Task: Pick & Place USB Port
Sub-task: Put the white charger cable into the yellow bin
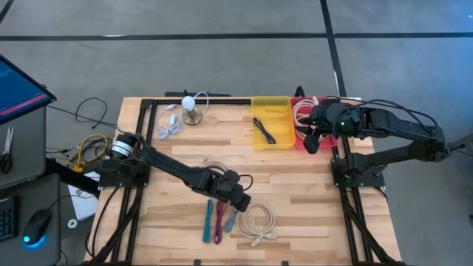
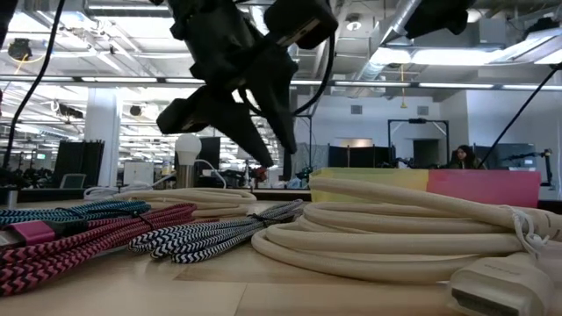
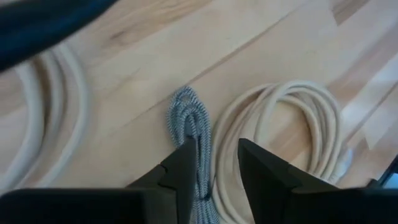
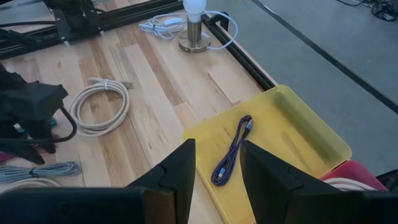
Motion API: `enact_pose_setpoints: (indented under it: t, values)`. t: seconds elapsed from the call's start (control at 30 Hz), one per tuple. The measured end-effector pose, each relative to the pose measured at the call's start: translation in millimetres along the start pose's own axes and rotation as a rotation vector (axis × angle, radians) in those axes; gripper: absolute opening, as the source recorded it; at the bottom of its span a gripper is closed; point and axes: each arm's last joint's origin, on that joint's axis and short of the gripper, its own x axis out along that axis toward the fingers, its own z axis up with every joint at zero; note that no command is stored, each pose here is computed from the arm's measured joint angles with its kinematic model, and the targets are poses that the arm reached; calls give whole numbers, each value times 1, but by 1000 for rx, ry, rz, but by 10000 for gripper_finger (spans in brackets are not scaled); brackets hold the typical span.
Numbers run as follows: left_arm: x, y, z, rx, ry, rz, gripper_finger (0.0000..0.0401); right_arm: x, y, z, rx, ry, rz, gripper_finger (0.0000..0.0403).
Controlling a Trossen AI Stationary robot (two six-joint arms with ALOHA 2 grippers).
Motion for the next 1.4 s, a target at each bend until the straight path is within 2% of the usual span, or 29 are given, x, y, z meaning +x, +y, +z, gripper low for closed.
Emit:
enact_pose_setpoints:
  t: [0.37, 0.5, 0.63, 0.73, 1.4]
  values:
    - [11, 20, -7, 1, 15, 53, 157, 0, 0, 0, -1, -1, 0, 118]
    - [13, 19, -7, -9, 4, 19, 175, 0, 0, 0, -6, -2, 0, 118]
    - [13, 10, -4, -27, -27, -78, 190, 0, 0, 0, -7, -3, 0, 118]
    - [15, 10, -4, -25, -28, -80, 197, 0, 0, 0, -7, -5, 1, 118]
    - [57, 16, -13, -87, 5, -76, 195, 0, 0, 1, -6, -8, -1, 118]
